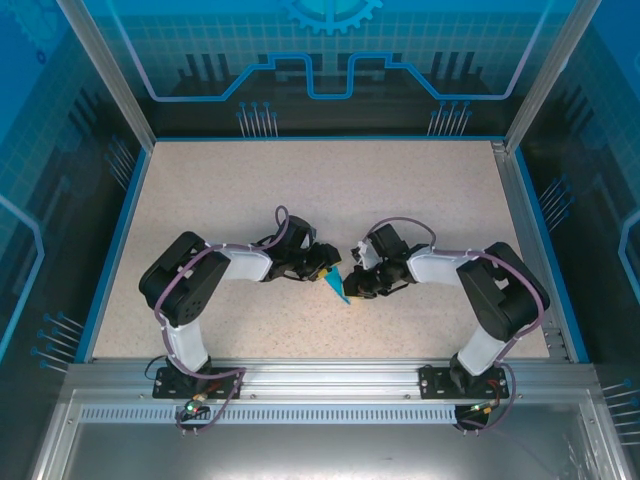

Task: Fold a paper plane with a square sheet of paper (pick it up from the middle)
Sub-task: Fold the wing for the fifth time at the center of the table.

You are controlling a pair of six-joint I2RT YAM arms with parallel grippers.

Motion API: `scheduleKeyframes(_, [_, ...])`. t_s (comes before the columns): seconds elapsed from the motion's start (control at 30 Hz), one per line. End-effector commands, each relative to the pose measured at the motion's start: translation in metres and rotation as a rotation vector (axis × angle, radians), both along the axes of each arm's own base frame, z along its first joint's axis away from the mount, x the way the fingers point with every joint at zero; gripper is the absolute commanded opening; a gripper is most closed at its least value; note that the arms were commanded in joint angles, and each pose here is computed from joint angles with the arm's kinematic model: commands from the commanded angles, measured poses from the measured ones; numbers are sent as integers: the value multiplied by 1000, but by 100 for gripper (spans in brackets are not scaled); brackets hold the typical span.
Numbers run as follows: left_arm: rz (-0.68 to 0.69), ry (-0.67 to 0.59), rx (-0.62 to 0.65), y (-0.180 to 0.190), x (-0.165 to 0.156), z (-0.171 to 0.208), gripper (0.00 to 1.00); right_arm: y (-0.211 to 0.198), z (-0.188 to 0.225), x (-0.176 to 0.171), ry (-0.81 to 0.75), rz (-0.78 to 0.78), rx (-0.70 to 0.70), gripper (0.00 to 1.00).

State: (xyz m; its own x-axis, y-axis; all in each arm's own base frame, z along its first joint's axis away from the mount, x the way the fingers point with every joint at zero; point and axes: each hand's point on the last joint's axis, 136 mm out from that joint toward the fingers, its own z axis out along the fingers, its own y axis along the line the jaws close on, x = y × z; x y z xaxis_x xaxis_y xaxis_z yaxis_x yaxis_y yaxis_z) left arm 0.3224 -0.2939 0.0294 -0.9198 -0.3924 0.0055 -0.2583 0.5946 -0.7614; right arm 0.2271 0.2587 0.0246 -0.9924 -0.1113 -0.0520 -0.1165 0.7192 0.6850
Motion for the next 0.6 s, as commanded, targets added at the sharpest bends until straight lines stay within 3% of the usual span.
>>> scheduleKeyframes(0.0, [5,100,82,14,-17,-29,47,0,3,-9,51,5,39,10])
scheduleKeyframes(0.13, [6,102,82,14,-17,-29,47,-2,-10,-18,82,28,21,5])
scheduleKeyframes(0.4, [8,104,84,14,-17,-29,47,-20,-52,-47,179,49,-118,4])
scheduleKeyframes(0.57, [7,105,84,14,-17,-28,47,-22,-37,-37,136,26,-117,9])
